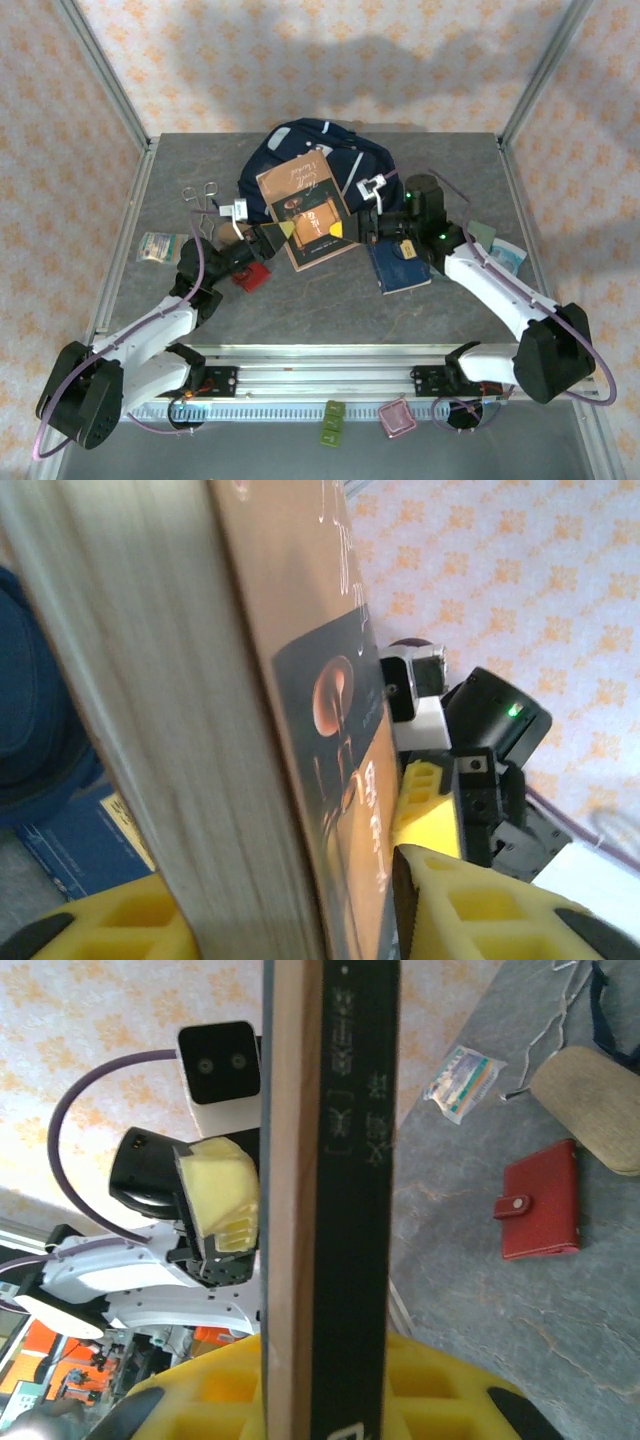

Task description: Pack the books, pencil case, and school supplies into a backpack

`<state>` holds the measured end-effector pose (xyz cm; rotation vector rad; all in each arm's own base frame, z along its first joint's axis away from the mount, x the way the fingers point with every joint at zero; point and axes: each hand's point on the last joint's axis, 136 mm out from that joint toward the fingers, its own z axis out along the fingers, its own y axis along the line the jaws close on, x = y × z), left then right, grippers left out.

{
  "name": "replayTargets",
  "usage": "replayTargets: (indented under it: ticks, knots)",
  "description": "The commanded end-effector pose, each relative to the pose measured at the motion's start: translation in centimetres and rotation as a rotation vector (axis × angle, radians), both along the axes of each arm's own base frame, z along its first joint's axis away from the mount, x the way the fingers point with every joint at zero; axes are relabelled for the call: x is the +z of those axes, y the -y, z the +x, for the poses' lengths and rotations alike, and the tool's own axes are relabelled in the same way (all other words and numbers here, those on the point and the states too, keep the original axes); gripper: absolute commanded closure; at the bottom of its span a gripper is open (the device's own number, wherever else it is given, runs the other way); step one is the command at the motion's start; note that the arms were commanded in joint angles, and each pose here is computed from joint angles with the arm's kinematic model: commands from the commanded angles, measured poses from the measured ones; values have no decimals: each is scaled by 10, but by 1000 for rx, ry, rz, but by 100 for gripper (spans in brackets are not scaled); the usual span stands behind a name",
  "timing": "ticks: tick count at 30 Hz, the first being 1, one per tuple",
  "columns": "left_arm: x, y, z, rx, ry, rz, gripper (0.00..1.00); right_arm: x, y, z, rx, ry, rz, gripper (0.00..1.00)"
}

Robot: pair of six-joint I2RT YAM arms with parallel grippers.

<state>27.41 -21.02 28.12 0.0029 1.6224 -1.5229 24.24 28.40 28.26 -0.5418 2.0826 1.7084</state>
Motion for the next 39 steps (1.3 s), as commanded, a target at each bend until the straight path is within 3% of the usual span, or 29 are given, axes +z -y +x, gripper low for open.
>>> replayTargets:
  ticks: [1,3,4,6,9,12,15,18,22,25,26,28,30,32,39]
  knots:
    - [35,2,-1,-11,110,-19,77,14,-1,4,-2,104,-16,100]
    - [33,2,2,0,96,-12,97,13,-1,7,-14,104,-23,97]
    - [31,1,5,11,86,-10,100,15,-1,7,-17,103,-16,92]
    - [28,-4,13,61,53,-18,100,24,-1,9,-37,109,21,71]
    - [31,-20,21,163,32,-94,100,42,2,9,-78,115,110,54]
    - [39,-31,20,223,49,-192,100,48,1,6,-130,92,207,42]
    - [45,-29,18,235,59,-239,100,52,-7,-6,-154,92,271,41]
    - [49,-17,15,218,71,-260,100,54,-14,-5,-216,84,315,42]
    - [52,-8,11,202,81,-284,100,56,-4,8,-339,61,373,56]
    - [51,-7,10,208,83,-288,100,51,0,19,-407,37,357,95]
    - [50,-7,10,209,82,-282,99,46,2,25,-440,25,333,100]
    - [45,-5,13,217,66,-250,72,36,9,34,-494,13,294,100]
    - [34,-5,20,252,39,-185,54,29,22,44,-540,-4,271,100]
    - [18,-5,31,305,-5,-65,42,27,37,51,-572,-4,254,100]
    - [-36,6,81,397,-143,445,33,27,129,74,-908,62,101,100]
